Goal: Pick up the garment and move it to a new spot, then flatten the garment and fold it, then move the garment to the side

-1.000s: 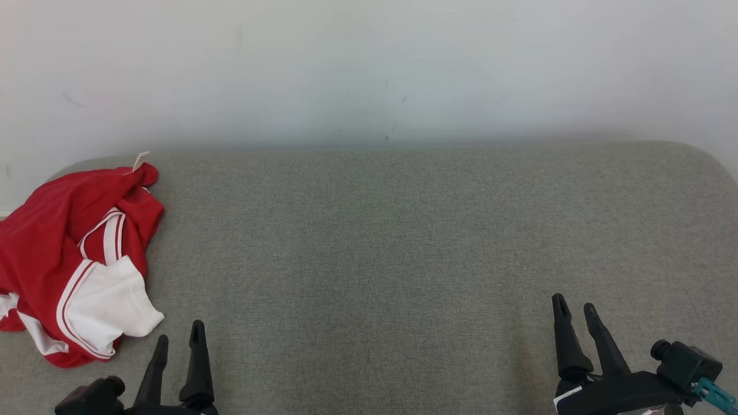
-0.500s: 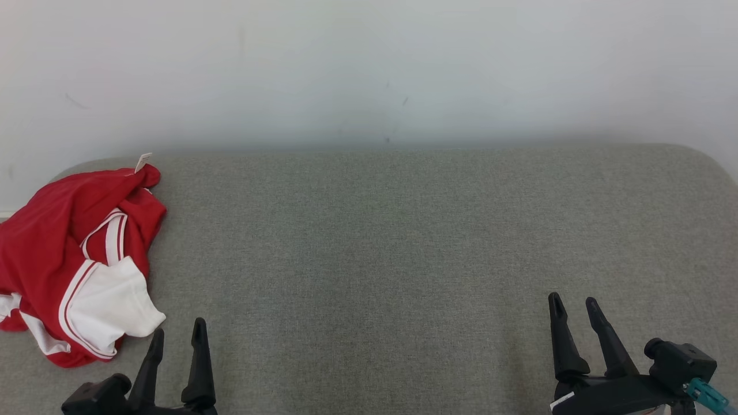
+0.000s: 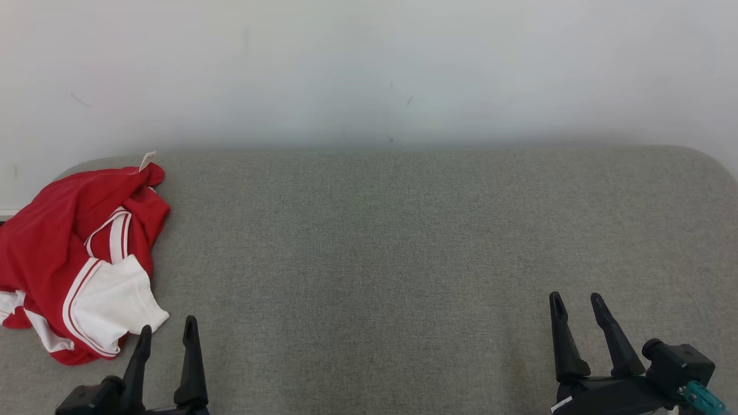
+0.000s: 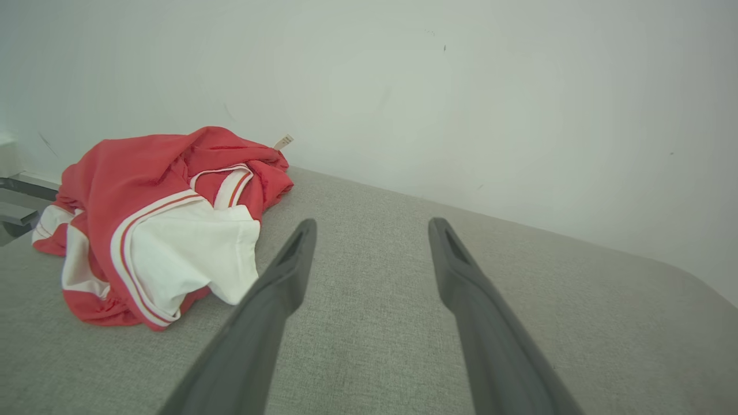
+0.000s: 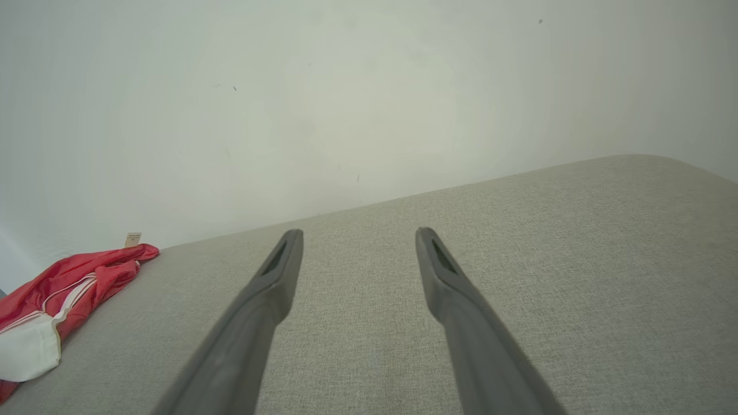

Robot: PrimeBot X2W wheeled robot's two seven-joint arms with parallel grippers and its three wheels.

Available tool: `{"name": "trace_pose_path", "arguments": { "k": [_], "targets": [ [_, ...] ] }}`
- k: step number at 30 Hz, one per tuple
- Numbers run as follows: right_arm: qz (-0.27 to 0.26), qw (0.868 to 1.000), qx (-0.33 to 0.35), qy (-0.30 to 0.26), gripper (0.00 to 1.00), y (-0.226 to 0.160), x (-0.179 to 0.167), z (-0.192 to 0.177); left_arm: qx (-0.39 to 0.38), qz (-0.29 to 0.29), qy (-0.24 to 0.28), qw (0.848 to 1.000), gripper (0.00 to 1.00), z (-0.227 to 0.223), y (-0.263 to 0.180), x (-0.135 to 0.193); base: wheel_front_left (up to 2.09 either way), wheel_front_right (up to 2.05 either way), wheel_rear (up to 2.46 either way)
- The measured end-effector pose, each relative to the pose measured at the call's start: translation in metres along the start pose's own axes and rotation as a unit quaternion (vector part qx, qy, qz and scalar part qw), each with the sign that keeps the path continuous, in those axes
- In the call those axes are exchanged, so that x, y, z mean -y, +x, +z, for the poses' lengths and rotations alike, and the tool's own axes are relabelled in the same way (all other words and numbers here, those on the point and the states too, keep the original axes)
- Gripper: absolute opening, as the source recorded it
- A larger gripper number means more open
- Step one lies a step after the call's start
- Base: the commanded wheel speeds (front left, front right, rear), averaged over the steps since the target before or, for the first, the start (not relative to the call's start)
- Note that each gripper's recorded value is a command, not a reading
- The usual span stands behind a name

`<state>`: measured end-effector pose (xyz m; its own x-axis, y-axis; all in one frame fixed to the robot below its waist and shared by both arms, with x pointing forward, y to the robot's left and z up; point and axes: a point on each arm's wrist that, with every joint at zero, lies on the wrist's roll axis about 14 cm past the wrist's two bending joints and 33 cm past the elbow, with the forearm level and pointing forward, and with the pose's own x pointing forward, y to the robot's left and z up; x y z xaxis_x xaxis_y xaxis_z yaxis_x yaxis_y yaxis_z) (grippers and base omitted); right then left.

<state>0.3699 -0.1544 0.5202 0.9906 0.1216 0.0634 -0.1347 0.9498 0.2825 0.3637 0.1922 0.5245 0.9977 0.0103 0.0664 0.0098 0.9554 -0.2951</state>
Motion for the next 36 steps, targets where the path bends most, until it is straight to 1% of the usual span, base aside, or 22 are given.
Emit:
{"name": "trace_pose_path", "arguments": {
  "k": [15,16,24,30,36],
  "targets": [
    [0.004,0.999,0.009,-0.044,1.00,-0.001,-0.001,0.007,0.018,0.003,0.051,0.999,1.00,0.012,-0.004,-0.003,0.00,0.00,0.00],
    [0.003,0.999,0.011,-0.047,1.00,-0.002,0.000,0.008,0.019,0.004,0.062,0.998,1.00,0.014,-0.004,-0.004,0.00,0.00,0.00],
    [0.005,0.998,0.014,-0.066,1.00,-0.003,-0.001,0.010,0.013,0.005,0.077,0.997,1.00,0.016,-0.006,-0.004,0.00,0.00,0.00],
    [0.007,0.997,0.018,-0.079,1.00,-0.003,-0.002,0.012,0.027,0.006,0.079,0.996,1.00,0.025,-0.007,-0.004,0.00,0.00,0.00],
    [0.009,0.995,0.020,-0.094,1.00,-0.003,-0.002,0.013,0.030,0.007,0.095,0.995,1.00,0.027,-0.008,-0.005,0.00,0.00,0.00]
  ]
}}
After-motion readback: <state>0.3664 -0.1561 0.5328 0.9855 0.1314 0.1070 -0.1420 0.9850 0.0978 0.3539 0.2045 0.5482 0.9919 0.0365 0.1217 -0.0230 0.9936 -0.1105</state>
